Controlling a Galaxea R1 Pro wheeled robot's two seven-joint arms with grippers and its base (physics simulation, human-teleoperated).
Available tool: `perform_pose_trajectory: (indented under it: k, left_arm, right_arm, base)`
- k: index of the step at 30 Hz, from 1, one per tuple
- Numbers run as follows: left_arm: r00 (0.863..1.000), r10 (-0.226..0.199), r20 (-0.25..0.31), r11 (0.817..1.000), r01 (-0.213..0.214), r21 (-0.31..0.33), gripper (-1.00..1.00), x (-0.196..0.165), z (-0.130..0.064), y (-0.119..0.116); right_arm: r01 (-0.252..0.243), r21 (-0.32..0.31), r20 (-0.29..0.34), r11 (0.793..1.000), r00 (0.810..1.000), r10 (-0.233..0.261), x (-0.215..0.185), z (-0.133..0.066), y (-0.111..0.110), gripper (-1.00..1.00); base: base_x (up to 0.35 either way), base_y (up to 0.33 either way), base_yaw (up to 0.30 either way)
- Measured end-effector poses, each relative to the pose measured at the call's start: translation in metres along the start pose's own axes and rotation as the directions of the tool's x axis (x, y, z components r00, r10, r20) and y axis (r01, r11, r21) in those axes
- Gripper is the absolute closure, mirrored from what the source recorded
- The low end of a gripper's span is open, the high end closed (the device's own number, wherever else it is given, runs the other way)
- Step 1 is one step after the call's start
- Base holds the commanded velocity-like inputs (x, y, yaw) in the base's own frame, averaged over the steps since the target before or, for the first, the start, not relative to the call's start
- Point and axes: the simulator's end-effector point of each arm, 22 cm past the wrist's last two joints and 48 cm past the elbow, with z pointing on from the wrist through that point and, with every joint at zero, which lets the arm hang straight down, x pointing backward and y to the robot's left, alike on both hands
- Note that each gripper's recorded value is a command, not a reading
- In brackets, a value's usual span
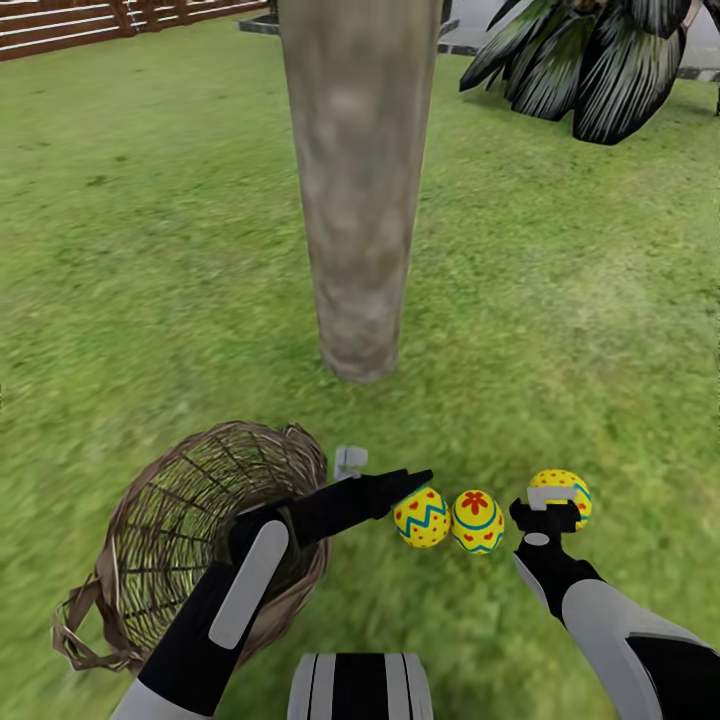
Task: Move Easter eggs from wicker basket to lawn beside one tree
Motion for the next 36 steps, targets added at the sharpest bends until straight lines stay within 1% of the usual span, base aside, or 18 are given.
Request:
perform_pose_trajectory:
  k: [15,19,23,29,36]
  left_arm:
    - [0.998,0.057,0.013,0.998,-0.057,0.021,-1.0,-0.012,-0.002,-0.031]
    - [0.997,0.072,0.017,0.997,-0.072,0.027,-1.0,-0.015,-0.003,-0.04]
    - [0.996,0.087,0.02,0.996,-0.087,0.032,-1.0,-0.018,-0.003,-0.048]
    - [0.994,0.106,0.025,0.993,-0.107,0.038,-1.0,-0.023,-0.004,-0.06]
    - [0.994,0.106,0.025,0.994,-0.107,0.038,-1.0,-0.032,-0.004,-0.074]
  right_arm:
    - [-0.031,0.002,0.053,1.0,0.998,0.031,-0.036,-0.013,-0.012,-1.0]
    - [-0.057,0.017,0.104,0.998,0.993,0.055,-0.065,-0.016,-0.024,-1.0]
    - [-0.073,0.029,0.135,0.997,0.988,0.069,-0.085,-0.02,-0.034,-1.0]
    - [-0.11,0.05,0.196,0.993,0.976,0.098,-0.119,-0.027,-0.054,-1.0]
    - [-0.149,0.082,0.227,0.985,0.966,0.127,-0.145,-0.033,-0.085,-1.0]
  base:
    - [0.0,0.0,0.0]
    - [0.0,0.0,0.0]
    - [0.0,0.0,0.0]
    - [0.0,0.0,0.0]
    - [0.0,0.0,0.0]
